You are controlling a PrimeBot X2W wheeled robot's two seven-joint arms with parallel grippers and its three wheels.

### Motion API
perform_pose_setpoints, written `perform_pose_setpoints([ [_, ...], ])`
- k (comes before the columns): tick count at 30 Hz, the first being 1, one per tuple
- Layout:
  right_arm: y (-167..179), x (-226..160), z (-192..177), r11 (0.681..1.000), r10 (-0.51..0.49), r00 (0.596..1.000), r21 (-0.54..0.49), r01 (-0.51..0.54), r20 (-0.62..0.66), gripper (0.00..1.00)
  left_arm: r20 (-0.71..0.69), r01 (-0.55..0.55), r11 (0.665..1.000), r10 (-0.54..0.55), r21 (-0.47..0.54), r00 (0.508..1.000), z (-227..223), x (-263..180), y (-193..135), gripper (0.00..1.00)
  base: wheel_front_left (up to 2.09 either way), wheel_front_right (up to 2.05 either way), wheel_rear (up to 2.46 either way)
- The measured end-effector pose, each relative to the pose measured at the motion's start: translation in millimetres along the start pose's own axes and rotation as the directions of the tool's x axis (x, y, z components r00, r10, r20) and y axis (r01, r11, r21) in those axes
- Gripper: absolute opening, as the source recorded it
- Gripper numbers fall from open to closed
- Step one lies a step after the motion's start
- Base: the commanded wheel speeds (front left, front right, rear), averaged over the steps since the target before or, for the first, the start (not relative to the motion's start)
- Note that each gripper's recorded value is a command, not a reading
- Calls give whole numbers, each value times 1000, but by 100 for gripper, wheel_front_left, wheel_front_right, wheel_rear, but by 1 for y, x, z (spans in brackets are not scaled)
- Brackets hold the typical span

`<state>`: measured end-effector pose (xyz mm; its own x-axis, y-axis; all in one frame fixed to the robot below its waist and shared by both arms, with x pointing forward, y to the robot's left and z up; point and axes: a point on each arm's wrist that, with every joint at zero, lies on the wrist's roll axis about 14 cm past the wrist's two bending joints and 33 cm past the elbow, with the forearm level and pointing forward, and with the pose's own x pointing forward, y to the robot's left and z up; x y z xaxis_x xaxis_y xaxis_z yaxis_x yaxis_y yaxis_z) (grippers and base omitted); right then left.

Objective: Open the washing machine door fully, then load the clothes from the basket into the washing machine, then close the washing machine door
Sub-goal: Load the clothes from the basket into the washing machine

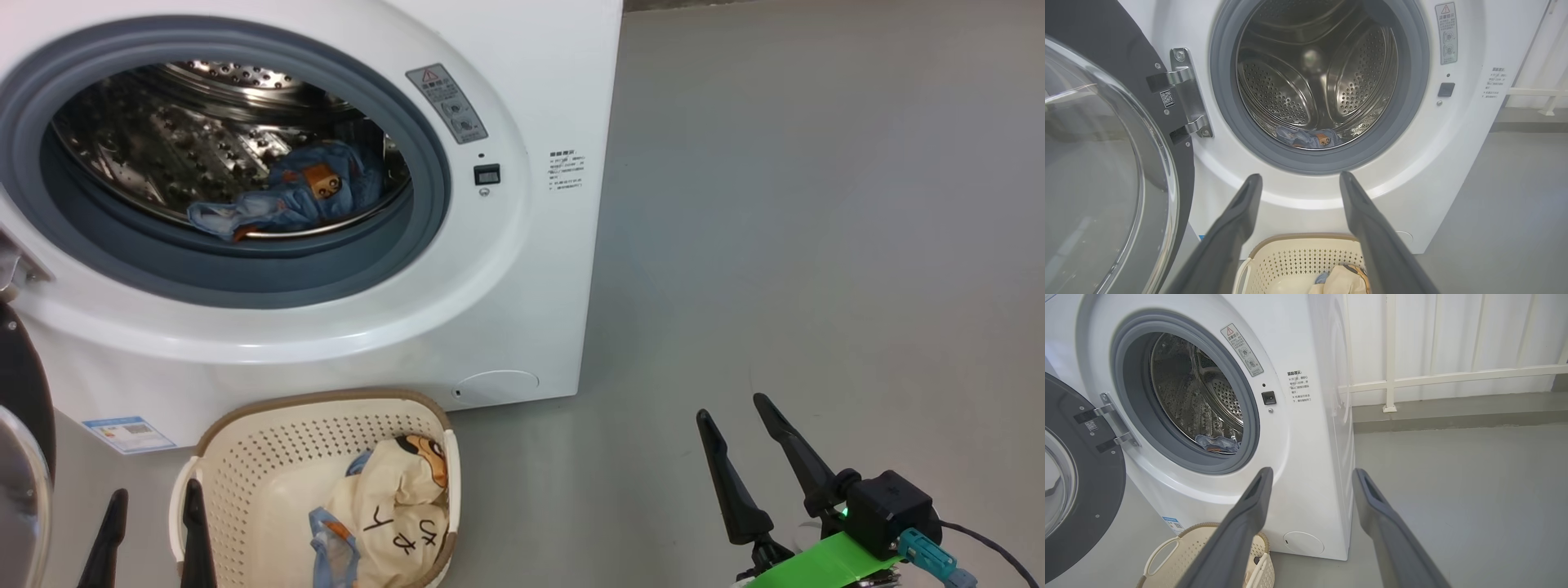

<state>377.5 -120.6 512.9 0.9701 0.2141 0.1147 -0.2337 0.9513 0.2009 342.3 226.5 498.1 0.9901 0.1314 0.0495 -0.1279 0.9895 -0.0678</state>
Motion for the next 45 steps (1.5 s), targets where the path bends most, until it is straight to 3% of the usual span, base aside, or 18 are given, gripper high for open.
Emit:
perform_pose_setpoints([
  [16,-4,7,-24,1000,-4,998,10,5,-64,100,-73,-4,1000,3,-4,997,-24,5,1,100,0,0,0],
  [27,-14,33,-49,1000,-7,994,14,9,-110,100,-67,74,996,-77,-47,995,-40,72,-24,100,0,0,0],
  [38,-34,56,-87,999,-33,984,-2,33,-177,100,-210,120,991,-131,-63,969,-112,129,-35,100,0,0,0],
  [45,-48,65,-120,999,-52,971,0,54,-232,100,-384,205,976,-216,-69,898,-189,142,-55,100,0,0,0],
])
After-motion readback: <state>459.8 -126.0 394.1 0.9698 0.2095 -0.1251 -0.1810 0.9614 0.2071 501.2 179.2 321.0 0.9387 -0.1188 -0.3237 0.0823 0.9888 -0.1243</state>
